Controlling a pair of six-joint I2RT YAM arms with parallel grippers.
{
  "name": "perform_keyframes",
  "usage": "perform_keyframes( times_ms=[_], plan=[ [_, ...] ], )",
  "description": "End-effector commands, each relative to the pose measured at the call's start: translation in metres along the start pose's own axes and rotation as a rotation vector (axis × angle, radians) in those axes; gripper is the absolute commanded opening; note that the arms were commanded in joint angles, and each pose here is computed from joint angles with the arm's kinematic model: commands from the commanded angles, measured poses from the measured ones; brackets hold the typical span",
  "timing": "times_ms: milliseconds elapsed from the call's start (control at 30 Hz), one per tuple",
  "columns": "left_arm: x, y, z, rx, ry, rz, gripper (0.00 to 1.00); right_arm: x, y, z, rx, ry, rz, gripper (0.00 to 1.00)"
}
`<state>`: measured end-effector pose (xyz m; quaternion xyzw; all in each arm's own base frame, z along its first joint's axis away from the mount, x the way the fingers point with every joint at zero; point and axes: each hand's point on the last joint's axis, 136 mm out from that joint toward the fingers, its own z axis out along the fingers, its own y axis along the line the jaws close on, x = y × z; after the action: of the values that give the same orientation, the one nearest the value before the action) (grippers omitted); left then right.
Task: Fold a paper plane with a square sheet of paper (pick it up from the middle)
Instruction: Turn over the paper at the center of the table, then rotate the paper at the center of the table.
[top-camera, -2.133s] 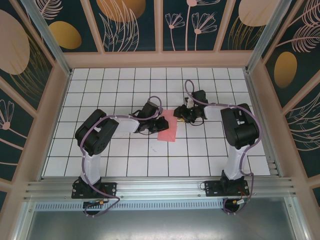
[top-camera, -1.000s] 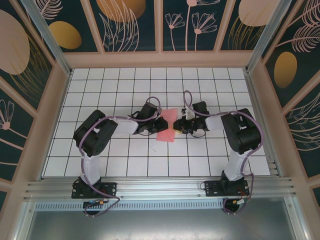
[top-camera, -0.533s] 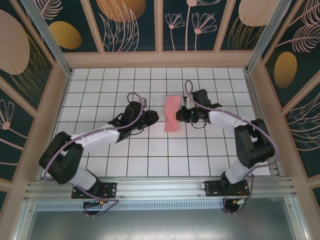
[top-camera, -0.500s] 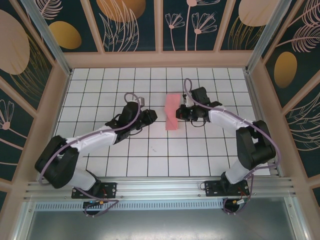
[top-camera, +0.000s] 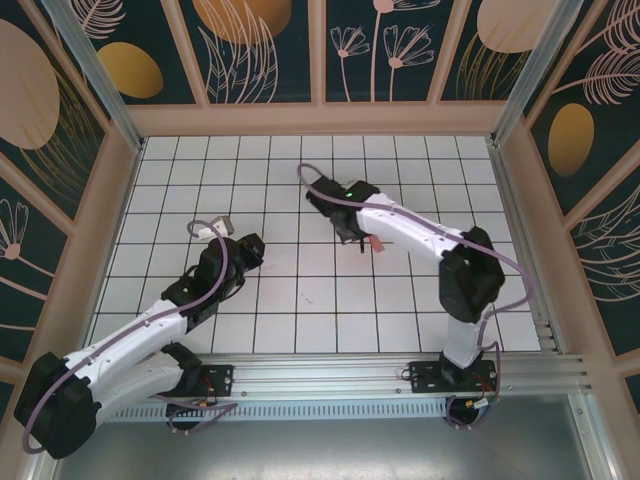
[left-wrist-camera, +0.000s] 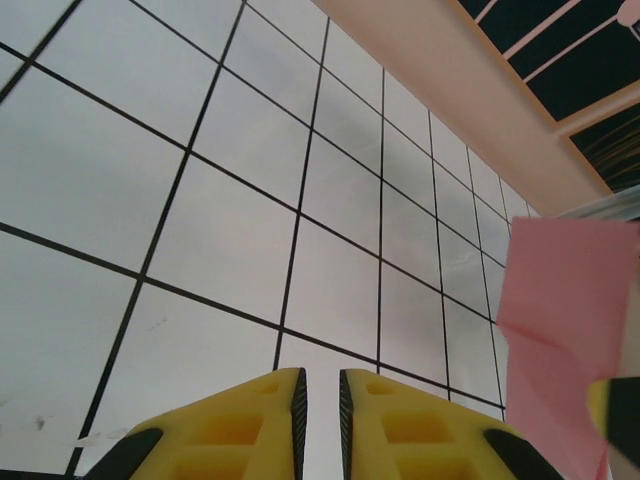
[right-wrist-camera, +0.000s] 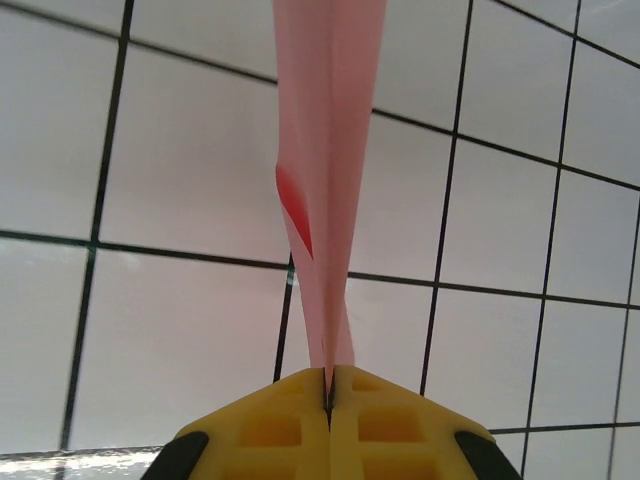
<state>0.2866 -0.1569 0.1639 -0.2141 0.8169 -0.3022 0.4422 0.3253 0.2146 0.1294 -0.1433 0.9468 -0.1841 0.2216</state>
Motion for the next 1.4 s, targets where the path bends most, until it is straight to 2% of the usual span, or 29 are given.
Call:
perform_keyframes(
  times_ms=[0, 100, 233, 300, 333, 400, 467, 567, 633, 733, 833, 867, 933, 1000, 1100, 1233, 1300, 1367],
  plan=[
    [-0.011, 0.016, -0.009, -0.052, -0.063, -0.021, 0.20, 0.024, 0.015, 0.011, 0.139, 0.077, -0.125, 0.00],
    [-0.018, 0.016, -0.018, -0.049, -0.092, -0.029, 0.19, 0.035, 0.066, 0.023, 0.044, 0.119, -0.145, 0.01],
    [-0.024, 0.017, -0.027, -0.046, -0.113, -0.035, 0.20, 0.049, 0.128, 0.027, -0.156, 0.172, -0.140, 0.08],
    [-0.026, 0.017, -0.029, -0.053, -0.114, -0.029, 0.20, 0.051, 0.147, 0.023, -0.251, 0.184, -0.122, 0.30],
    [-0.026, 0.017, -0.029, -0.053, -0.113, -0.027, 0.20, 0.051, 0.151, 0.019, -0.285, 0.181, -0.105, 0.35],
    [-0.024, 0.013, -0.028, -0.036, -0.098, -0.020, 0.20, 0.043, 0.153, 0.007, -0.342, 0.153, -0.071, 0.37],
    [-0.022, 0.009, -0.026, -0.023, -0.079, -0.003, 0.22, 0.034, 0.157, -0.011, -0.460, 0.123, -0.040, 0.47],
    [-0.017, 0.003, -0.022, 0.001, -0.050, 0.000, 0.23, 0.020, 0.149, -0.036, -0.631, 0.053, 0.025, 0.48],
    [-0.009, -0.006, -0.017, 0.046, -0.012, 0.001, 0.23, 0.014, 0.132, -0.046, -0.701, 0.004, 0.078, 0.53],
    [0.015, -0.027, -0.002, 0.150, 0.110, 0.004, 0.22, 0.009, 0.097, -0.045, -0.772, -0.046, 0.182, 0.52],
    [0.048, -0.056, 0.016, 0.272, 0.283, -0.001, 0.17, 0.014, 0.068, -0.023, -0.856, -0.045, 0.285, 0.39],
    [0.059, -0.064, 0.022, 0.288, 0.332, 0.004, 0.15, 0.016, 0.061, -0.015, -0.878, -0.041, 0.317, 0.33],
    [0.088, -0.072, 0.039, 0.275, 0.447, 0.027, 0.14, 0.021, 0.053, 0.000, -0.933, -0.016, 0.371, 0.27],
    [0.110, -0.073, 0.052, 0.228, 0.512, 0.039, 0.15, 0.025, 0.042, 0.017, -0.948, 0.006, 0.424, 0.21],
    [0.132, -0.062, 0.068, 0.145, 0.568, 0.030, 0.18, 0.032, 0.041, 0.033, -0.949, 0.035, 0.432, 0.24],
    [0.138, -0.053, 0.079, 0.105, 0.565, 0.004, 0.34, 0.049, 0.046, 0.057, -0.897, 0.102, 0.412, 0.31],
    [0.144, -0.050, 0.086, 0.084, 0.581, 0.006, 0.38, 0.058, 0.049, 0.064, -0.890, 0.123, 0.408, 0.35],
    [0.150, -0.046, 0.092, 0.063, 0.597, 0.004, 0.42, 0.064, 0.051, 0.068, -0.893, 0.137, 0.405, 0.36]
  ],
)
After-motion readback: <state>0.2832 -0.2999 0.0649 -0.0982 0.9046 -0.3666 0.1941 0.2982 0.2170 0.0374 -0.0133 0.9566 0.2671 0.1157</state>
